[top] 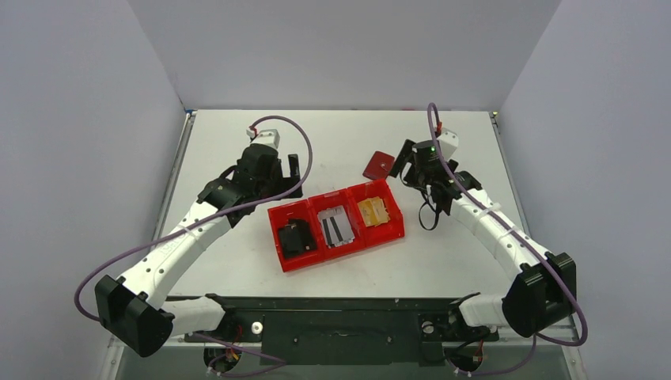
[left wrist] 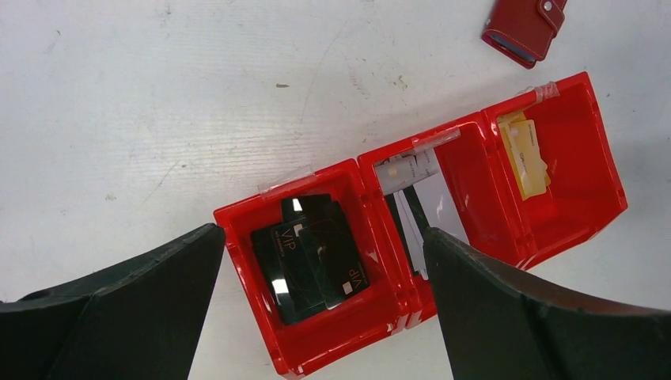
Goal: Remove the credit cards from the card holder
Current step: Move the storage box to the corner of the board.
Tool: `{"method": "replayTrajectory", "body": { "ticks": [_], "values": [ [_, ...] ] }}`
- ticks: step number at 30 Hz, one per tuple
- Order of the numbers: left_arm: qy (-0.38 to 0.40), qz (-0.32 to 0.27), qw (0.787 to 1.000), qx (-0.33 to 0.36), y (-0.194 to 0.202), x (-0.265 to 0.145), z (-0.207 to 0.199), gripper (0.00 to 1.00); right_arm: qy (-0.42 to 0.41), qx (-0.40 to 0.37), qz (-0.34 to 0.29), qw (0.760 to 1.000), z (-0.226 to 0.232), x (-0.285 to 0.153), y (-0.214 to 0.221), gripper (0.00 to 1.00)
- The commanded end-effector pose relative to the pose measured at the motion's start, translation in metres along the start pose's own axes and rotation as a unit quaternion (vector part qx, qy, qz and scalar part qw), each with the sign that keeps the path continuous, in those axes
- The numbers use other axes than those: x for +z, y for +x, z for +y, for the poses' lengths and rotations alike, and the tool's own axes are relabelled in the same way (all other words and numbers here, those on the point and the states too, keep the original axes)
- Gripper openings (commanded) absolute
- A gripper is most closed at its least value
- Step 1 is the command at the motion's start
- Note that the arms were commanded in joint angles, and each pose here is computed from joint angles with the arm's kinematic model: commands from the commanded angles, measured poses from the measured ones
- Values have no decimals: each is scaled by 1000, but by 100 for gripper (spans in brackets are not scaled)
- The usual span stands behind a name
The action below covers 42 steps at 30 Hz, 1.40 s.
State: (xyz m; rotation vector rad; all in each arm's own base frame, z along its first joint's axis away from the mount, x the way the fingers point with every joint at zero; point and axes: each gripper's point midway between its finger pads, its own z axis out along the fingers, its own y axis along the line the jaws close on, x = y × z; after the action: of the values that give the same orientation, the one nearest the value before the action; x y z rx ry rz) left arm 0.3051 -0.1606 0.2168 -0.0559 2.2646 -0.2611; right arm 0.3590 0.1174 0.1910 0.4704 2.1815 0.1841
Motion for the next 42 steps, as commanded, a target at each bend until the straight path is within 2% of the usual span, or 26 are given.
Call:
{"method": "replayTrajectory", "body": {
  "ticks": [1, 5, 17, 24, 34, 42],
  "values": [
    [16, -13, 1000, -7, -9, -9, -3, 97, -27, 8, 49, 998, 2, 12, 35, 100],
    [14, -6, 1000, -8, -7, -6, -2, 97, -33, 0, 75, 997, 2, 24, 64, 100],
    [7, -1, 1000, -15, -11, -7, 3, 97, -13, -68, 130, 989, 18, 70, 104, 99],
    [-3, -4, 1000, -21, -16, -10, 11, 97, -20, -124, 134, 983, 56, 70, 121, 99],
    [-15, -6, 999, -34, -21, -16, 23, 97, -63, -131, 150, 978, 121, 71, 141, 99],
    [-43, -34, 995, -88, -47, -34, 44, 97, -85, -115, 158, 977, 180, 75, 168, 98]
  ]
}}
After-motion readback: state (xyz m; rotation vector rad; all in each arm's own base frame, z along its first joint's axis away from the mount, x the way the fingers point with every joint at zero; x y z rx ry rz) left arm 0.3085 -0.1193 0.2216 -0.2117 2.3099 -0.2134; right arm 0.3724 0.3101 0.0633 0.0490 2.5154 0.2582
